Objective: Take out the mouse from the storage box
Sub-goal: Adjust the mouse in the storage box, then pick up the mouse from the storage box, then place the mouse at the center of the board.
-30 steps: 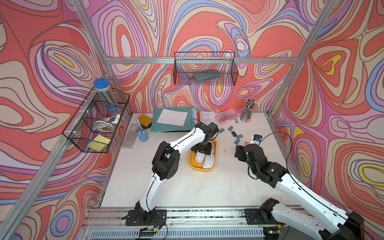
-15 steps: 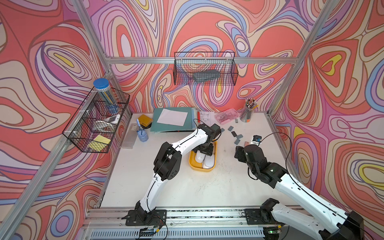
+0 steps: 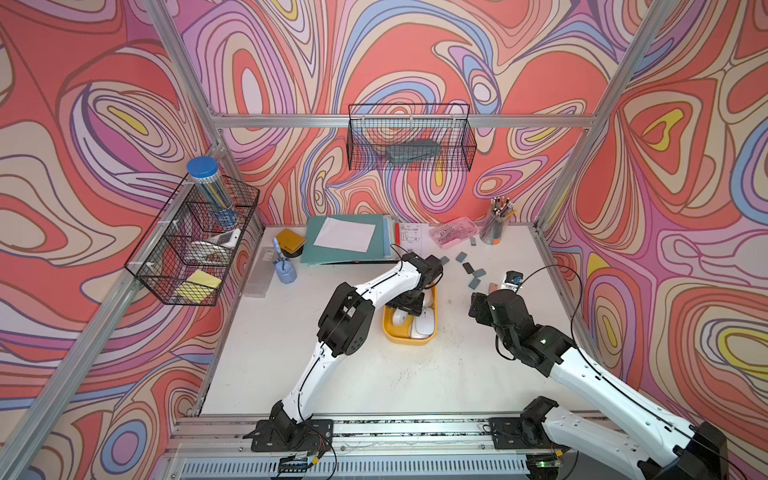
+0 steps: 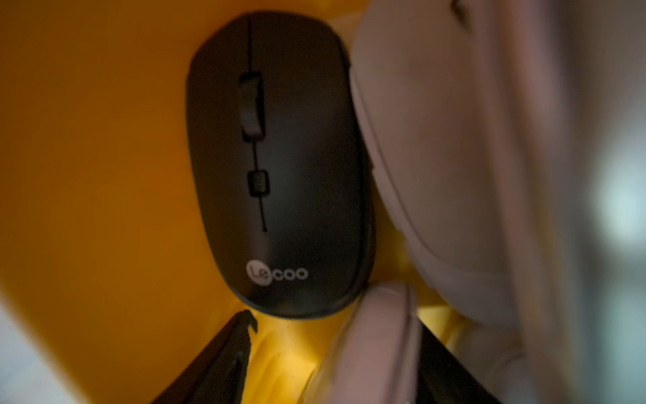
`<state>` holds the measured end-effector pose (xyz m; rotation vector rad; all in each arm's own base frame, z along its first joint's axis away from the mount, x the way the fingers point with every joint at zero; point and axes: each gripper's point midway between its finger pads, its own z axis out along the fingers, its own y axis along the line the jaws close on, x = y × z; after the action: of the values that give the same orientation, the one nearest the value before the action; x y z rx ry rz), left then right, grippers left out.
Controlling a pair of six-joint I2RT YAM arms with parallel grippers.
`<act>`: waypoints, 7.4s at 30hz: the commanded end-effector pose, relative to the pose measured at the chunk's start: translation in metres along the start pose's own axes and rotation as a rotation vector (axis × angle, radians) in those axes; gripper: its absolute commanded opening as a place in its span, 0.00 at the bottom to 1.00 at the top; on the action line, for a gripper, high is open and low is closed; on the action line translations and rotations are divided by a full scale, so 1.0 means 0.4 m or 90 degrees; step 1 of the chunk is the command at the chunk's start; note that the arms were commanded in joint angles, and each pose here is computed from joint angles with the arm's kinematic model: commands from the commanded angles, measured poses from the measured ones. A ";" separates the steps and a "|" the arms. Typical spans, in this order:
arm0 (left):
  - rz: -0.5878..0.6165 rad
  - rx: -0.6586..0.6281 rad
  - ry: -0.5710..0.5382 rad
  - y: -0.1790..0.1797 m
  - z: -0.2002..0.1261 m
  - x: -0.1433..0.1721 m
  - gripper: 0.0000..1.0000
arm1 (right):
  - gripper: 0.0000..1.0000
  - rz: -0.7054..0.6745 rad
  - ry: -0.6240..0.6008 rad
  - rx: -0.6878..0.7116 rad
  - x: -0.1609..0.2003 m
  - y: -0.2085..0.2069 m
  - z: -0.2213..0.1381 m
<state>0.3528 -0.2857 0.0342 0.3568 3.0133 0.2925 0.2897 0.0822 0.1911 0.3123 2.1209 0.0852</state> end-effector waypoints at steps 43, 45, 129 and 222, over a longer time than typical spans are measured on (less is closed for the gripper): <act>-0.170 0.532 -0.189 -0.053 -0.169 -0.256 0.51 | 0.83 0.016 0.030 -0.017 0.012 0.019 0.006; -0.169 0.506 -0.187 -0.038 -0.162 -0.248 0.65 | 0.83 0.016 0.033 -0.020 0.015 0.021 0.007; -0.130 0.080 -0.066 0.005 -0.072 -0.161 0.75 | 0.87 -0.003 0.034 -0.058 0.055 0.040 0.036; -0.192 0.089 -0.019 0.243 0.067 -0.072 0.51 | 0.86 -0.005 0.037 -0.047 0.056 0.036 0.039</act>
<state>0.4089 -0.1972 0.0384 -0.0752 2.9878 0.0427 0.2927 0.1045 0.1665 0.2504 2.1707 0.1925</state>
